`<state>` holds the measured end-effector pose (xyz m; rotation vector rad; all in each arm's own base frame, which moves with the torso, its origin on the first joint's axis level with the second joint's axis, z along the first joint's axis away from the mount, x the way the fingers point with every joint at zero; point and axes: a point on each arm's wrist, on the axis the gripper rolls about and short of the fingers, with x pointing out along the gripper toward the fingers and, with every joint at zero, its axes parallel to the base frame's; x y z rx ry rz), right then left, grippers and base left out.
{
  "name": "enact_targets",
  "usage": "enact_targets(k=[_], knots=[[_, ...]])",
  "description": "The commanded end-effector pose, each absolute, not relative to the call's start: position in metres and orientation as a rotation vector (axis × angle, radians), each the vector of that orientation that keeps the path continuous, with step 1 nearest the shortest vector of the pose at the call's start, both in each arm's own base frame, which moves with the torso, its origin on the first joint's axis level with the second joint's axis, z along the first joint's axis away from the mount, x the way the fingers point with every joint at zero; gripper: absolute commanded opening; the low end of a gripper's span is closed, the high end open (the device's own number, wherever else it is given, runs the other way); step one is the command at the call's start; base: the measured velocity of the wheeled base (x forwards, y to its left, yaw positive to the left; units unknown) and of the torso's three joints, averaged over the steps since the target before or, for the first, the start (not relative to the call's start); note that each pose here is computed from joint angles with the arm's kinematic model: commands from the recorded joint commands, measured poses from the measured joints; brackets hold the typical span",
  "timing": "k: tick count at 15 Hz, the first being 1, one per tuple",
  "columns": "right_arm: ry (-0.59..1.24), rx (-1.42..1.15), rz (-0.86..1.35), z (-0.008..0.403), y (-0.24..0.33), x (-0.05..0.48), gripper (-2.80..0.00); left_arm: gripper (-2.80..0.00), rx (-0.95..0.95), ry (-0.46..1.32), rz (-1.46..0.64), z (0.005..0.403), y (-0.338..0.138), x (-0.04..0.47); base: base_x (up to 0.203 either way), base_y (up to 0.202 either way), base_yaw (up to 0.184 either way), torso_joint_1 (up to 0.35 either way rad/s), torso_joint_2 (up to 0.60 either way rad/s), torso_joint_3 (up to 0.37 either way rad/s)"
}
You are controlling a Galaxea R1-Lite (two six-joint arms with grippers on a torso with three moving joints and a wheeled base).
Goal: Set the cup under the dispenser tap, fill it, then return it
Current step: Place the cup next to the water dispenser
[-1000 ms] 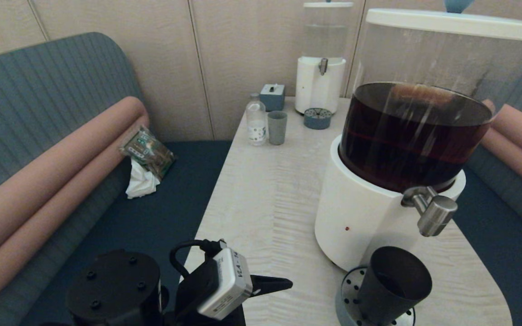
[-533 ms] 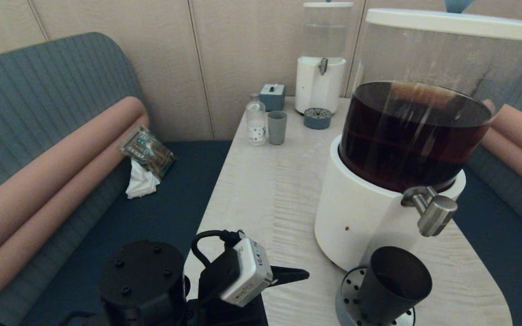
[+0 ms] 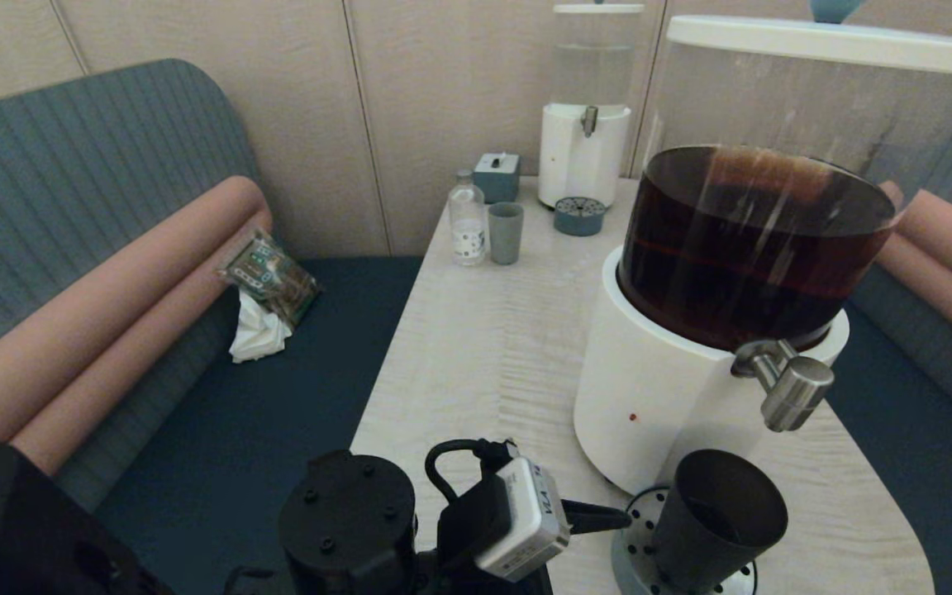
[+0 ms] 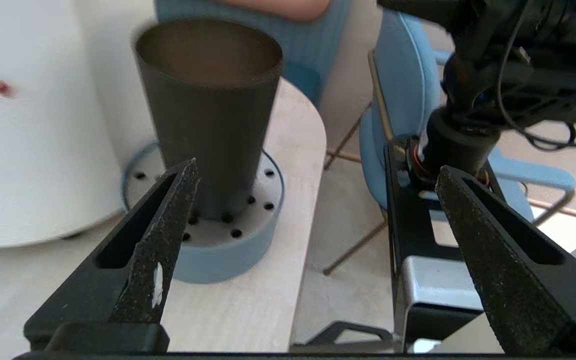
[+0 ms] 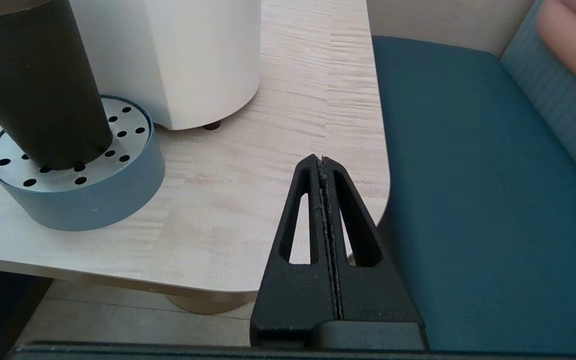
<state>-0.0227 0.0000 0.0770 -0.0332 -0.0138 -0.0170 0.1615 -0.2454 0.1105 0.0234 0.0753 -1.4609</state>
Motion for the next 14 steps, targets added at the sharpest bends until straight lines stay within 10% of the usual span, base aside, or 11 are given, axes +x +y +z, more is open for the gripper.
enact_targets(k=[1,14], knots=[[-0.010,-0.034,-0.017,0.0762,0.0000,-0.0225,-2.80,0.00,0.029,0.101,-1.467,0.1019,-0.2491,0.1625,0.000,0.000,0.000,0.000,0.00,0.000],[-0.011,-0.034,-0.017,0.0763,0.0000,-0.0225,-2.80,0.00,0.006,0.053,-1.441,0.1006,-0.2521,0.1685,0.000,0.000,0.000,0.000,0.00,0.000]])
